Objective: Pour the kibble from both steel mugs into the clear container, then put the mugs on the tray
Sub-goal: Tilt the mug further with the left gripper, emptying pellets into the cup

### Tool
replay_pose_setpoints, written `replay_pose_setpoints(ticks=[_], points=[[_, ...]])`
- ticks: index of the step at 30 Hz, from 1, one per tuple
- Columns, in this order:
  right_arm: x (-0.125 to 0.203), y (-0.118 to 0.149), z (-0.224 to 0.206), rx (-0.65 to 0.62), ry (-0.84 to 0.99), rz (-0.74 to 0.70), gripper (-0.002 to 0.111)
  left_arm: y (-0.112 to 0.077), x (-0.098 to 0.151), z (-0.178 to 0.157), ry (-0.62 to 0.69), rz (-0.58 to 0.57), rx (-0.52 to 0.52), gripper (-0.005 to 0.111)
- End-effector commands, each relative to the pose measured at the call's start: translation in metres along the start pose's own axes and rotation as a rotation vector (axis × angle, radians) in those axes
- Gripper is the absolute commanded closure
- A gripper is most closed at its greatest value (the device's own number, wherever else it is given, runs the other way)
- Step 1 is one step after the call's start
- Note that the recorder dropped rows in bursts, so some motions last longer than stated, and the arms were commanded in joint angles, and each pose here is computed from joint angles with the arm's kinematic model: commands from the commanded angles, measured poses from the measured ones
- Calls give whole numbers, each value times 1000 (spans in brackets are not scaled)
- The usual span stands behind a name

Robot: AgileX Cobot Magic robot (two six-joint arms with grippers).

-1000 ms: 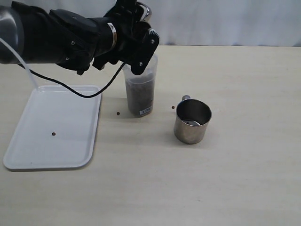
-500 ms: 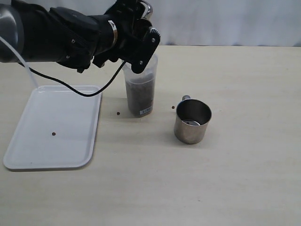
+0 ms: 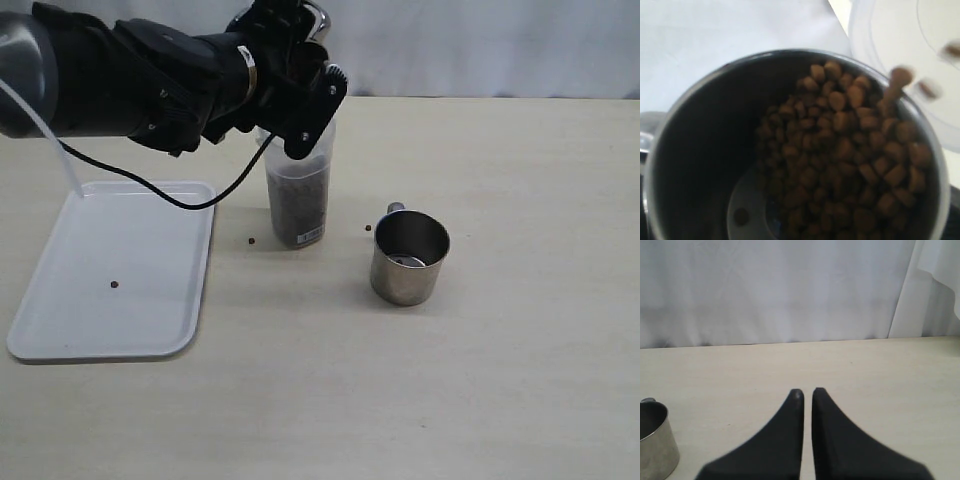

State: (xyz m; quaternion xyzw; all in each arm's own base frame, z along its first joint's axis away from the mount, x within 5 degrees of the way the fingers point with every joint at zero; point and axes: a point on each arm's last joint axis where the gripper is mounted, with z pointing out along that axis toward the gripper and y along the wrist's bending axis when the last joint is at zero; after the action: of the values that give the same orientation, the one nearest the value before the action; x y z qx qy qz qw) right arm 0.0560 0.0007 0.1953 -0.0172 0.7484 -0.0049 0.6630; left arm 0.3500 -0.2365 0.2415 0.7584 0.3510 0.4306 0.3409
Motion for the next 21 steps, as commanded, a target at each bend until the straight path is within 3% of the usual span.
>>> replay_pose_setpoints(ticks=[1,21], points=[[1,0,0,8,2,-2,104,7,3,-4,28,42,-20,107],[1,0,0,8,2,-2,104,10,-2,-7,36,159,-24,107]])
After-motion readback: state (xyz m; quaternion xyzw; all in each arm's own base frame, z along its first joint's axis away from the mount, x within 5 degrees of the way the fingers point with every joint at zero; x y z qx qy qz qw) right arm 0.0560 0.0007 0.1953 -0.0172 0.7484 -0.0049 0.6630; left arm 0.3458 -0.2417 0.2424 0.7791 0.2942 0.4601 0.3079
